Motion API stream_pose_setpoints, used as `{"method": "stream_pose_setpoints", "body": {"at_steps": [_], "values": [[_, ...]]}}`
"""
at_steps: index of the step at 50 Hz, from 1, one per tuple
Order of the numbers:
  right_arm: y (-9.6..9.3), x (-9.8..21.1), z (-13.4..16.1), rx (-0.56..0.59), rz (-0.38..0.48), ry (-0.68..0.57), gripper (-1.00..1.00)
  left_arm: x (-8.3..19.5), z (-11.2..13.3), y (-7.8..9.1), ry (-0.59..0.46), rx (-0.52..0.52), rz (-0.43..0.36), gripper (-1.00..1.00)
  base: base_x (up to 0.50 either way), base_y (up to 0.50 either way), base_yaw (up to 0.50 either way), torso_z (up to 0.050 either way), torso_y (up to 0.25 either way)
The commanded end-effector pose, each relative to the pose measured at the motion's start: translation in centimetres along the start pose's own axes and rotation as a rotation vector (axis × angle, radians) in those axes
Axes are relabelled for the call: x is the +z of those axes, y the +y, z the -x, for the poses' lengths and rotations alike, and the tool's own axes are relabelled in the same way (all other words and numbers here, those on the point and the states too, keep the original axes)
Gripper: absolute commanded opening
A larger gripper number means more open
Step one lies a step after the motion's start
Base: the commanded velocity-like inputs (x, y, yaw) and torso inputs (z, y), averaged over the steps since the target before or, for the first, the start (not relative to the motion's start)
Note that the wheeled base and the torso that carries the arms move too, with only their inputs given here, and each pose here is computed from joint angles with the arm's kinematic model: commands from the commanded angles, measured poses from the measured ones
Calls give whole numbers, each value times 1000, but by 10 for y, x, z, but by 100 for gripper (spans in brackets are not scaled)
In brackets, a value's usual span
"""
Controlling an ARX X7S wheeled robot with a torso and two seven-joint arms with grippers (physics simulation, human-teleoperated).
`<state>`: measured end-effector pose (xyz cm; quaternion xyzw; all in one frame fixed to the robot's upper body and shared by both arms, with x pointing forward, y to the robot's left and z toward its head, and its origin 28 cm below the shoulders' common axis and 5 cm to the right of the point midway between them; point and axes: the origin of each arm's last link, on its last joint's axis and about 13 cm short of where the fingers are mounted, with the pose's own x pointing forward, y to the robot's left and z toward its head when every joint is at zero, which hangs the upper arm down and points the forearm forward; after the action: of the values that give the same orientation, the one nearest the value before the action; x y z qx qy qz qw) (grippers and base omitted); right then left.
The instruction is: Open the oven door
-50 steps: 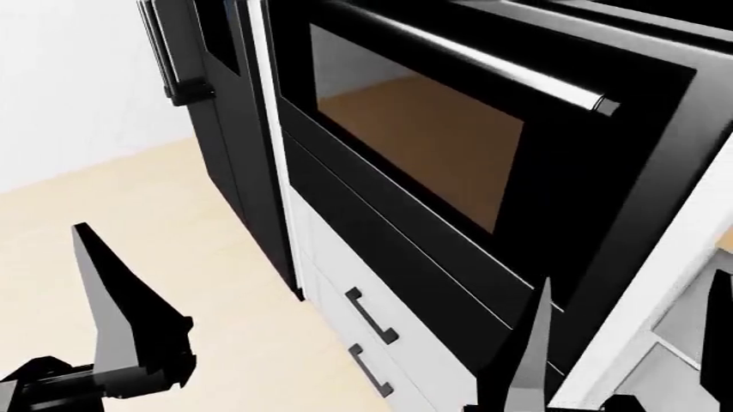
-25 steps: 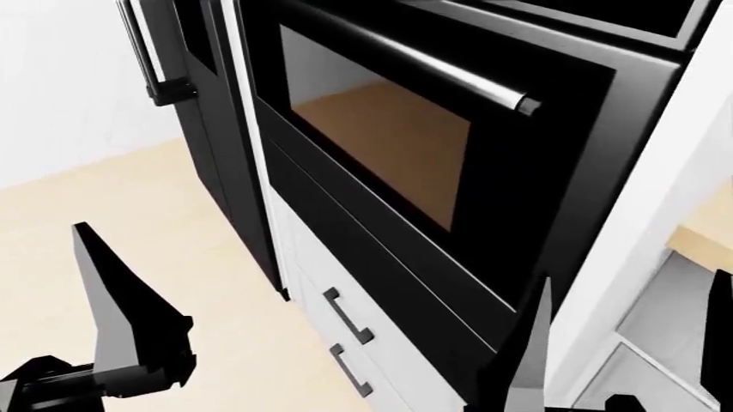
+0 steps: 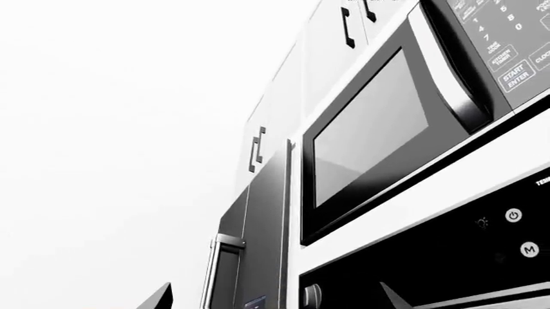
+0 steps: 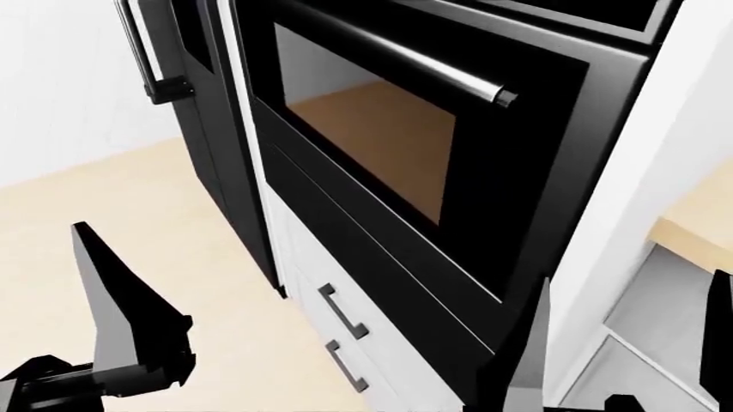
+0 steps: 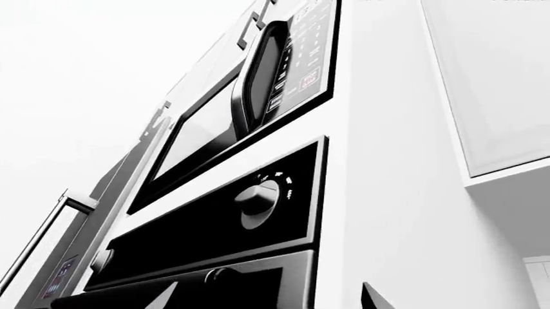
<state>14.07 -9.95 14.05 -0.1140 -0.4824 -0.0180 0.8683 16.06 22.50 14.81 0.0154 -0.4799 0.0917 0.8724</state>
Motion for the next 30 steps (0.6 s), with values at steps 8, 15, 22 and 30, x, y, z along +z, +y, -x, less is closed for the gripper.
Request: {"method": "stream_pose_setpoints", "body": {"at_steps": [8,15,22,30], "values": [[0,0,-1,-1,0,2,100,0,-1,0,0,0,0,100,52,-102,0,0,0],[0,0,0,-1,-1,2,100,0,-1,0,1,-1,0,100,62,-106,0,0,0],[0,0,0,-3,-1,-4,100,0,0,0,2,-1,0,100,22,-34,0,0,0],[0,0,0,-6,-2,-5,100,0,-1,0,2,-2,0,100,0,0,0,0,0]]}}
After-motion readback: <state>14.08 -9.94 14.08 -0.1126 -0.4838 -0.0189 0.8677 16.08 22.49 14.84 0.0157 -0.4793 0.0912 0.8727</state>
